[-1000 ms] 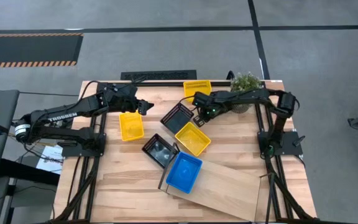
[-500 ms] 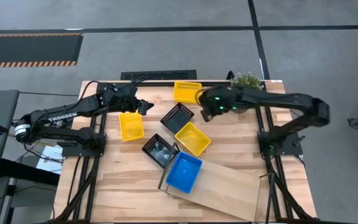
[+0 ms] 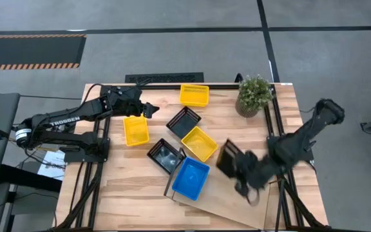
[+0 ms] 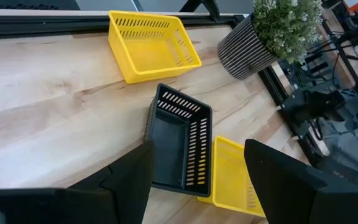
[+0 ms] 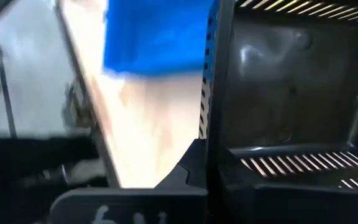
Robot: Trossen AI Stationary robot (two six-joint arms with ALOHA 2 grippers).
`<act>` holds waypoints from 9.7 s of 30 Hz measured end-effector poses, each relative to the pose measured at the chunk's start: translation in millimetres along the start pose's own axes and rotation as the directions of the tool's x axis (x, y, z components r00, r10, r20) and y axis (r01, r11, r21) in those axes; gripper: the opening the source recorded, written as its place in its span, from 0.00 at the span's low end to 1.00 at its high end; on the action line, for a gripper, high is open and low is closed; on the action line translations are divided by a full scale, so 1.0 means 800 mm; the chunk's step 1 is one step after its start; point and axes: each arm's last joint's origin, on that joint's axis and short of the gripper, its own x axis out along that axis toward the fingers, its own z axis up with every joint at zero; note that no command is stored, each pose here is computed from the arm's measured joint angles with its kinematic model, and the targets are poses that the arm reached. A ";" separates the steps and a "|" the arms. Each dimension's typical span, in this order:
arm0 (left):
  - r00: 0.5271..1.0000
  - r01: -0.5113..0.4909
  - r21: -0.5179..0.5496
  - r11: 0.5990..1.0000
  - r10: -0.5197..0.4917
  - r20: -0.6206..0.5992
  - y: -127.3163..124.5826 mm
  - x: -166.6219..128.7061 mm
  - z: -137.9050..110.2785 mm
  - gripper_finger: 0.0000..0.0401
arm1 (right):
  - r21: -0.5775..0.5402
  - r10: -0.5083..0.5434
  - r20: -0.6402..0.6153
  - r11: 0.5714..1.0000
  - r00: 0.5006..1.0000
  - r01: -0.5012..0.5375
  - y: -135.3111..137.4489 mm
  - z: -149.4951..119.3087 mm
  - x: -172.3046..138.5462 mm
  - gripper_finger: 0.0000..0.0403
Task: Stack baskets on shelf by color
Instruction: Put the top right black bin on the shelf, then put the bottom right yellow bin on the shelf, then stack the top yellow bin on top of the yellow bin on the shelf
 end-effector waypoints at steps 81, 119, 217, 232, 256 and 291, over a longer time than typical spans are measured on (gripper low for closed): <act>0.994 0.053 0.080 0.995 -0.045 -0.102 0.001 0.000 -0.006 0.59 | -0.255 -0.268 -0.211 0.944 0.940 0.212 0.154 0.064 0.017 0.46; 0.988 0.013 0.094 0.996 0.002 -0.151 0.007 -0.001 -0.012 0.59 | -0.492 -0.393 -0.117 0.820 0.912 0.290 -0.101 0.162 0.054 0.49; 0.987 -0.049 0.106 0.993 0.065 -0.148 0.011 -0.001 -0.015 0.59 | -0.198 -0.326 -0.475 0.945 0.818 0.261 0.128 -0.127 0.043 0.02; 0.987 -0.050 0.100 0.994 0.065 -0.147 0.011 -0.002 -0.014 0.59 | -0.198 -0.261 -0.524 0.963 0.811 0.182 0.141 -0.145 0.062 0.17; 0.985 -0.032 0.103 0.994 0.048 -0.164 0.011 -0.002 -0.015 0.59 | -0.342 -0.199 -0.392 0.938 0.898 0.059 0.163 -0.003 -0.037 0.42; 0.983 -0.116 0.066 0.991 0.124 -0.135 0.015 -0.003 -0.016 0.59 | -0.435 -0.419 -0.042 0.825 0.907 0.361 -0.246 0.339 0.084 0.46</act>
